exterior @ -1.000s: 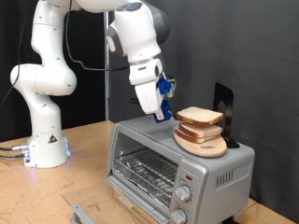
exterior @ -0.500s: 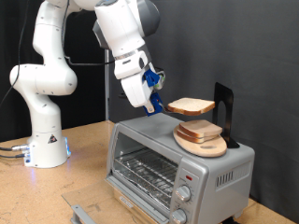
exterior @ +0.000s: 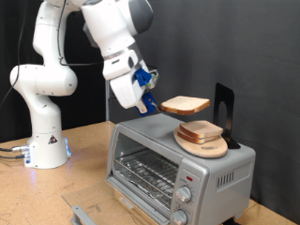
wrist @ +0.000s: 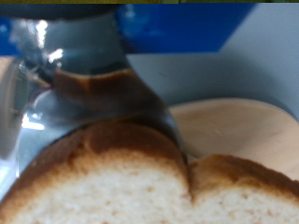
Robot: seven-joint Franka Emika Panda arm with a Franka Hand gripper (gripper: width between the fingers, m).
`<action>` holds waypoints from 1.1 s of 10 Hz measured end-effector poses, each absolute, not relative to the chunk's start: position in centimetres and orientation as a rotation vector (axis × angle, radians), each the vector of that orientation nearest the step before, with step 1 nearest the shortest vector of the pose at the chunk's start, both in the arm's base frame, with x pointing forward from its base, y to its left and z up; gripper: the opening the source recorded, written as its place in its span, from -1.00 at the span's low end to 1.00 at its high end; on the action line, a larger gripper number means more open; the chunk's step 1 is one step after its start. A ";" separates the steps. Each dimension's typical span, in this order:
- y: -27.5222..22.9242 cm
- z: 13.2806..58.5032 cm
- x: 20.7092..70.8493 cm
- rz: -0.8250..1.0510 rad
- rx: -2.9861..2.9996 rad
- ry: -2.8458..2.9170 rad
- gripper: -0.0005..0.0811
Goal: Make a piece of toast with the oven
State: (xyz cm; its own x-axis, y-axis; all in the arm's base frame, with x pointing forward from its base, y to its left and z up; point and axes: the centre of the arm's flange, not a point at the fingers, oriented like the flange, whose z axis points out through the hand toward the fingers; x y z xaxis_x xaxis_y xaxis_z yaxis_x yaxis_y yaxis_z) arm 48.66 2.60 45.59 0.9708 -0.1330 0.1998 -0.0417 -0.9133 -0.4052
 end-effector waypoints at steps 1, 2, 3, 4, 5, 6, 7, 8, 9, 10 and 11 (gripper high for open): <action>0.7 45.8 48.6 -0.314 -2.711 0.138 -0.33; -1.1 45.8 48.5 -0.311 -2.716 0.139 -0.33; -2.9 45.7 48.4 -0.309 -2.730 0.108 -0.33; -4.5 45.3 48.1 -0.303 -2.746 0.051 -0.33; -6.0 45.1 47.6 -0.286 -2.750 -0.011 -0.33; -7.4 44.9 47.1 -0.273 -2.742 -0.056 -0.33; -8.6 44.8 46.7 -0.271 -2.728 -0.074 -0.33; -9.6 44.9 46.3 -0.271 -2.718 -0.081 -0.33; -10.5 45.0 46.0 -0.278 -2.709 -0.074 -0.33; -11.2 45.0 45.7 -0.275 -2.701 -0.060 -0.33; -11.4 45.1 45.5 -0.262 -2.689 -0.053 -0.33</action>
State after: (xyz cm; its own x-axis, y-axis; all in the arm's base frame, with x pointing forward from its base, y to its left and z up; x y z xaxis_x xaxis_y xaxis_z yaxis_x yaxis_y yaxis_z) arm 45.49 -11.45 45.08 0.9814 -0.0039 0.1920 0.0785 -0.9045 -0.4192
